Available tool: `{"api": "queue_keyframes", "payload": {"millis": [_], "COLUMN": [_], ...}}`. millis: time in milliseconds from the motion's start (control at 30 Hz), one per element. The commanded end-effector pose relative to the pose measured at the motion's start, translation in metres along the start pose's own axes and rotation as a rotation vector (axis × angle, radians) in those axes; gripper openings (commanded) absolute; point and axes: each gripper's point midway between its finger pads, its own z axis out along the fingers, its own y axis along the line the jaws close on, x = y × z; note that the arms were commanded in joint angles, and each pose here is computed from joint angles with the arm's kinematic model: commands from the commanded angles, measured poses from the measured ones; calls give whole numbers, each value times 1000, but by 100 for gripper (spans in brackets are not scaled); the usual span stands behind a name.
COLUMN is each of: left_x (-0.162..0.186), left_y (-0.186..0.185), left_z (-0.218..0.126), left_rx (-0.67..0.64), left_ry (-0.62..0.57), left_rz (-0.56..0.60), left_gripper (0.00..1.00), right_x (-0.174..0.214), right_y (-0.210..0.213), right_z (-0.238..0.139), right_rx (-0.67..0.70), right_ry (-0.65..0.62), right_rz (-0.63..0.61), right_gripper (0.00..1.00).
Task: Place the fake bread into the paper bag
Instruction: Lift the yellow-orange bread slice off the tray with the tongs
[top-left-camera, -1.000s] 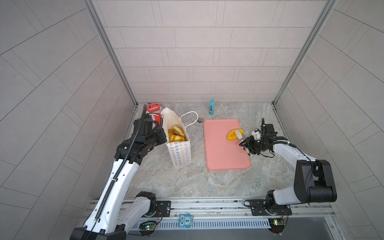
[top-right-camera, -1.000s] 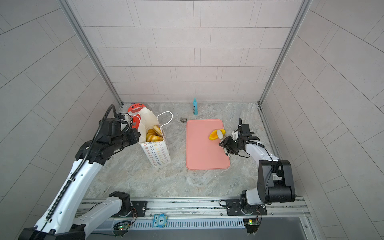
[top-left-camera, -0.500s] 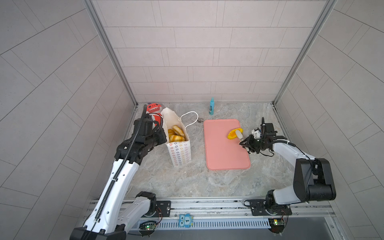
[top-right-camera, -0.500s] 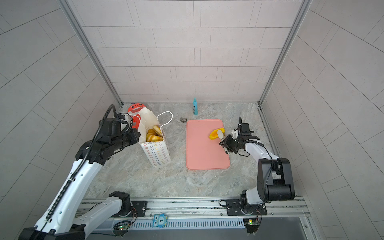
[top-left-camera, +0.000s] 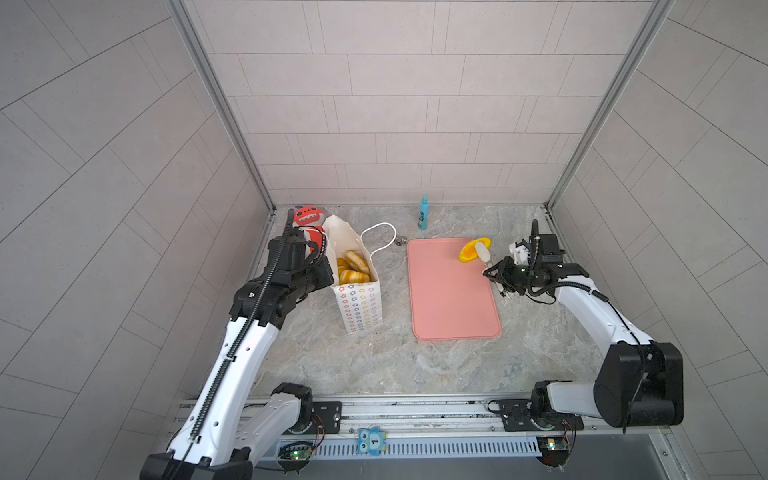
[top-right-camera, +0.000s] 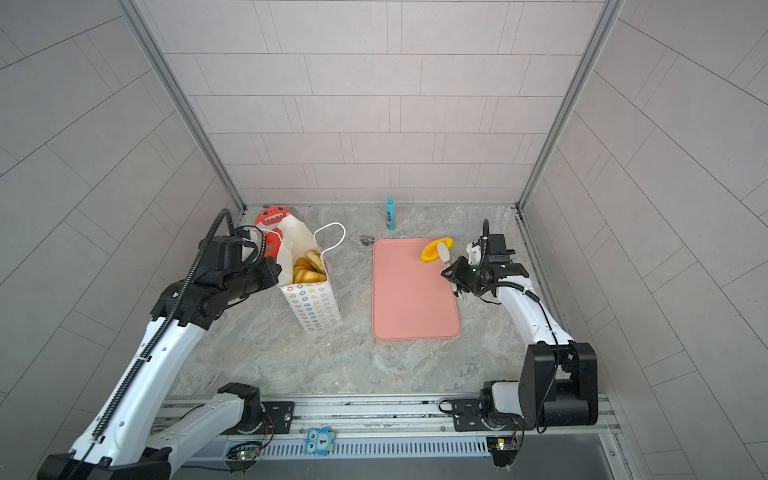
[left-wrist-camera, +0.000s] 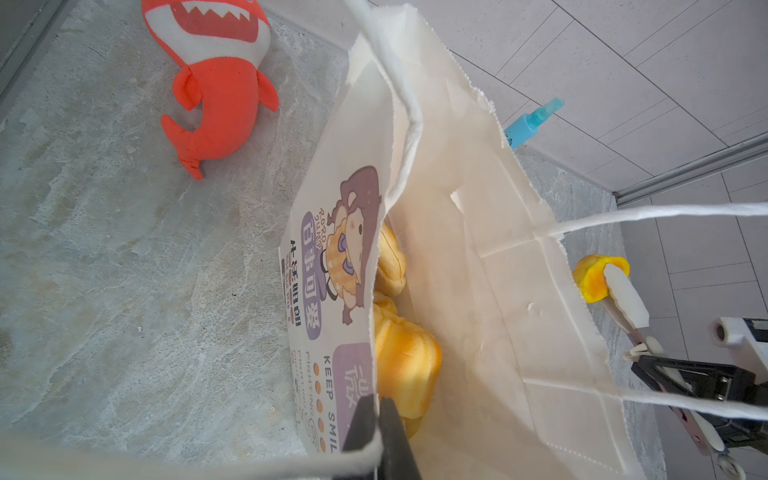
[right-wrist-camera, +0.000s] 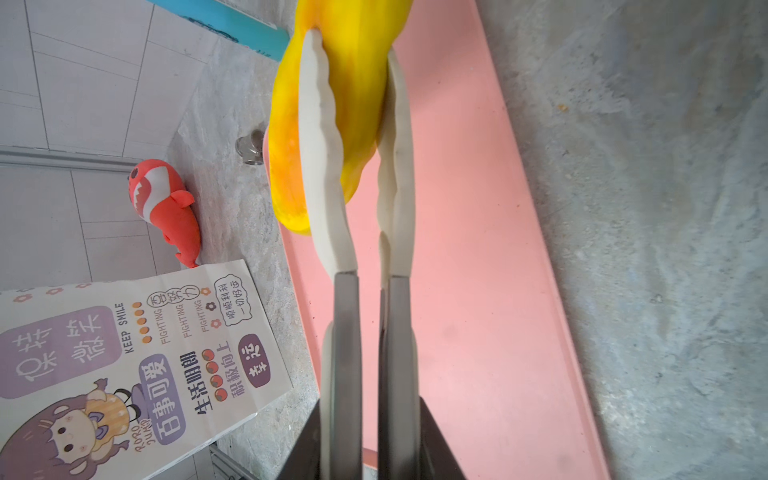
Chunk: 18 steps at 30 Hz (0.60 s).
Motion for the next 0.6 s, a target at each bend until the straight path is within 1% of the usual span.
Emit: {"api": "queue_keyframes", "payload": {"millis": [0, 300, 567], "left_x": [-1, -4, -13], "left_y": [2, -1, -7], "left_z": [-1, -4, -9], "left_rx": [-12, -2, 13], "left_ry": [3, -9, -24], "left_rz": [6, 6, 8], "left_gripper": [6, 6, 6], "right_x": [-4, -13, -24], "right_y": [16, 46, 81], "right_z": [-18, -48, -83], "right_rx": [10, 37, 42], "right_ry": [-42, -119, -207], "right_rz": [-77, -194, -297], "right_gripper": [28, 28, 28]}}
